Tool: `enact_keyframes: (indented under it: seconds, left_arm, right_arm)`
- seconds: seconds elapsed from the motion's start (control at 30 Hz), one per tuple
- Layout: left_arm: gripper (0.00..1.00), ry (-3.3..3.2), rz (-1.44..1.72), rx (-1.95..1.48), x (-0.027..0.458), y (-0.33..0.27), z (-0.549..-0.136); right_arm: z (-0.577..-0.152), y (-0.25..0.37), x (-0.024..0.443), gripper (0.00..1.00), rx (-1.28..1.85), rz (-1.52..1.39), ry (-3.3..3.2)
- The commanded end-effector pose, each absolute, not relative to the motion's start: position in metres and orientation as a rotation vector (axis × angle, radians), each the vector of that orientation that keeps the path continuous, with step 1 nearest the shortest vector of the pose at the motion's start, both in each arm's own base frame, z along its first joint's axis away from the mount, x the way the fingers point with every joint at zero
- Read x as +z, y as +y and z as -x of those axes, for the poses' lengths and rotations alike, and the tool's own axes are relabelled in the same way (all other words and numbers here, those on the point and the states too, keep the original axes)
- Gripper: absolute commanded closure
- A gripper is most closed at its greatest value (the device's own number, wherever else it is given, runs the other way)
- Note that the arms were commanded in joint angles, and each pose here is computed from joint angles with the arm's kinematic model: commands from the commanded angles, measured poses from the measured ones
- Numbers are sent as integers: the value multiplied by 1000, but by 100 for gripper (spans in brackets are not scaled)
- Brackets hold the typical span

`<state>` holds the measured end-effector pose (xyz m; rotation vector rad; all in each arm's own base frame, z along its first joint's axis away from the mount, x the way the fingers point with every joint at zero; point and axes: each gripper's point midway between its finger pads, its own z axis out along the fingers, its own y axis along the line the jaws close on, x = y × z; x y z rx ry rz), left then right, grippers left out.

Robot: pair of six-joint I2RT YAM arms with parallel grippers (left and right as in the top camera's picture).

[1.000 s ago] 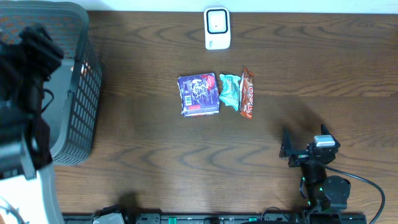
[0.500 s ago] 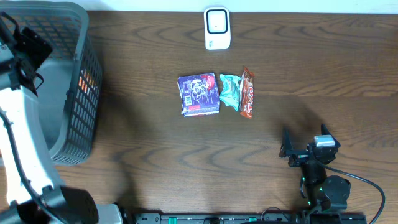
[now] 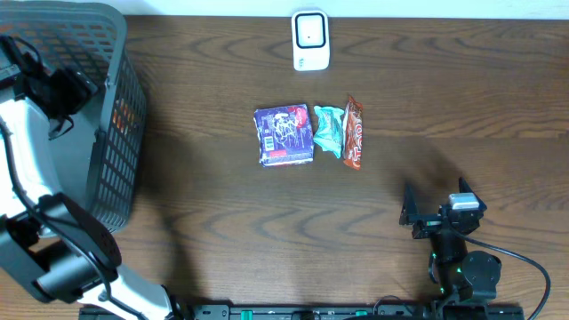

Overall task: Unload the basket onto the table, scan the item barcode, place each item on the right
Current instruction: 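Reach the left gripper into the basket and grasp the orange Kleenex box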

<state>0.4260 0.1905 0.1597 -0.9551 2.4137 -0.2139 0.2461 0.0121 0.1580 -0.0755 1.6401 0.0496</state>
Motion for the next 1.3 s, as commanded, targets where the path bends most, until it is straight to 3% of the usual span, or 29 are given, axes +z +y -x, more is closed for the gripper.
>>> enact_keyframes:
  seconds: [0.0, 0.13, 0.23, 0.8, 0.87, 1.03, 1.13, 1.27]
  left_arm:
    - [8, 2503, 858, -257, 136, 182, -427]
    - [8, 2593, 809, -234, 107, 181, -425]
    - [15, 2614, 886, -251, 87, 182, -425]
    - [16, 2731, 878, -346, 18, 167, -431]
    - [22, 2754, 873, -307, 11, 170, -427]
    - [73, 2794, 904, -153, 2, 185, -414]
    - [92, 2794, 907, -156, 2, 185, -414]
    - [93, 2795, 923, -157, 9, 188, -410]
  right_arm:
    - [-246, 10, 158, 1, 32, 75, 1640]
    - [-246, 10, 158, 1, 32, 75, 1640]
    - [-246, 10, 158, 1, 32, 75, 1640]
    - [-246, 10, 158, 1, 32, 75, 1640]
    - [-246, 10, 158, 1, 32, 75, 1640]
    - [-246, 10, 158, 1, 32, 75, 1640]
    - [-246, 10, 158, 1, 32, 75, 1640]
    - [-246, 10, 158, 1, 32, 75, 1640]
